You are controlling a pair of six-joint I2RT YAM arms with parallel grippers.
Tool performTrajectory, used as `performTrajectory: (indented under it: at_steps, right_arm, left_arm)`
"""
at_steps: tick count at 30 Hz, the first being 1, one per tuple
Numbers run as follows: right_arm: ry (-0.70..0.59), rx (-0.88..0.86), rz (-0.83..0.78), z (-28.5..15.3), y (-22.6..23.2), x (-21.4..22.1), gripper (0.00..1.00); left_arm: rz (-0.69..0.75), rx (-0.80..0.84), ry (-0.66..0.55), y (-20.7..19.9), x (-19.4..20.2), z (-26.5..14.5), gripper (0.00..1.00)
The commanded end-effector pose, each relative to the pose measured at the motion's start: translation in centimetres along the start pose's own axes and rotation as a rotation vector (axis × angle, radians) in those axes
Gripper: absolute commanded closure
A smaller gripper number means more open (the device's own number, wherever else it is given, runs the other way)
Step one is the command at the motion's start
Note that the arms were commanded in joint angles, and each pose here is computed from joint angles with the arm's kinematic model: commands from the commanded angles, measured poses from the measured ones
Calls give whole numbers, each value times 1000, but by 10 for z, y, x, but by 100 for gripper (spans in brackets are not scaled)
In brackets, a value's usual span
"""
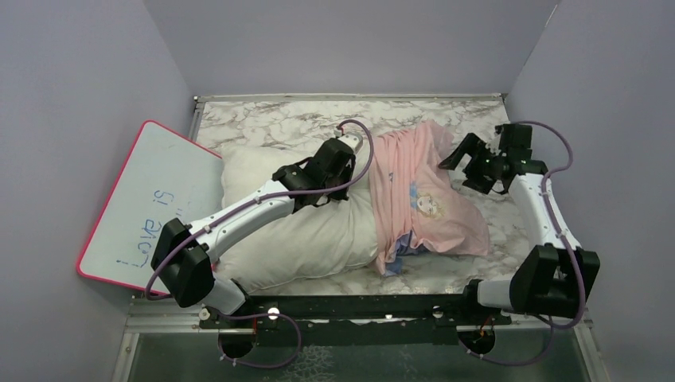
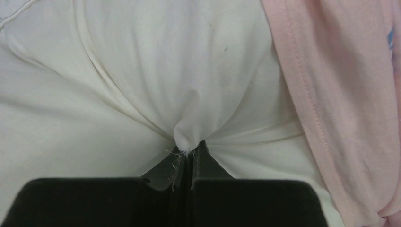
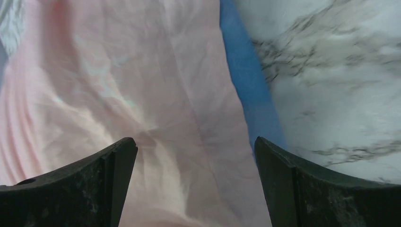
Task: Remove the pillowcase from the pillow
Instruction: Remove the pillow from the pillowcase.
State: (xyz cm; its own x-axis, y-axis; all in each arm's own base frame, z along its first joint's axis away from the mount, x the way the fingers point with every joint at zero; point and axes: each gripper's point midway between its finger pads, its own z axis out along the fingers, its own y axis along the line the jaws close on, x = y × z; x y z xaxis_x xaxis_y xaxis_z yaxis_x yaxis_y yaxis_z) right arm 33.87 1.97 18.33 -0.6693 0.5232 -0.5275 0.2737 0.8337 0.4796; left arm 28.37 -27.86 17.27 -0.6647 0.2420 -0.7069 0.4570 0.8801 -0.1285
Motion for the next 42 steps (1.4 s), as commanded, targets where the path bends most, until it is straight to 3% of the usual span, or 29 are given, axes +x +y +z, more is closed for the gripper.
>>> performTrajectory:
  at_steps: [1,3,4,7,10,12,13,15,20,31,37,42]
  right_arm:
    - [236,-338,132,29,37,47,2]
    - [336,-423,197,41,42,65,10]
    - [376,-467,215,45,45,71,20]
    - [340,-508,188,44,52,61,44]
    - [187,-318,123,42,38,24,55]
    - [52,-115,92,37,14,-7,84]
    - [-4,-22,89,32,2,-19,92]
    - [-109,96,82,17,-15,-44,98]
    - [-281,206,90,-15,-28,-83,100]
    - [-437,326,104,-57,-45,-132,99]
    - [-410,134,48,-67,-2,-166,97]
    - [-280,-109,-45,-53,34,-138,93]
  left_arm:
    - [28,-95,248,26,76,8,100]
    - [27,-85,242,24,74,9,100]
    - [26,-80,241,22,73,9,100]
    - [24,-74,237,21,71,10,100]
    - [24,-79,235,22,71,10,100]
    - [26,-84,232,23,70,9,100]
    - [27,-86,232,23,70,10,100]
    - [29,-88,232,24,70,9,100]
    - [33,-98,227,26,70,9,100]
    - [39,-117,220,31,73,5,100]
    - [30,-124,196,32,65,2,100]
    - [2,-121,187,32,68,-3,100]
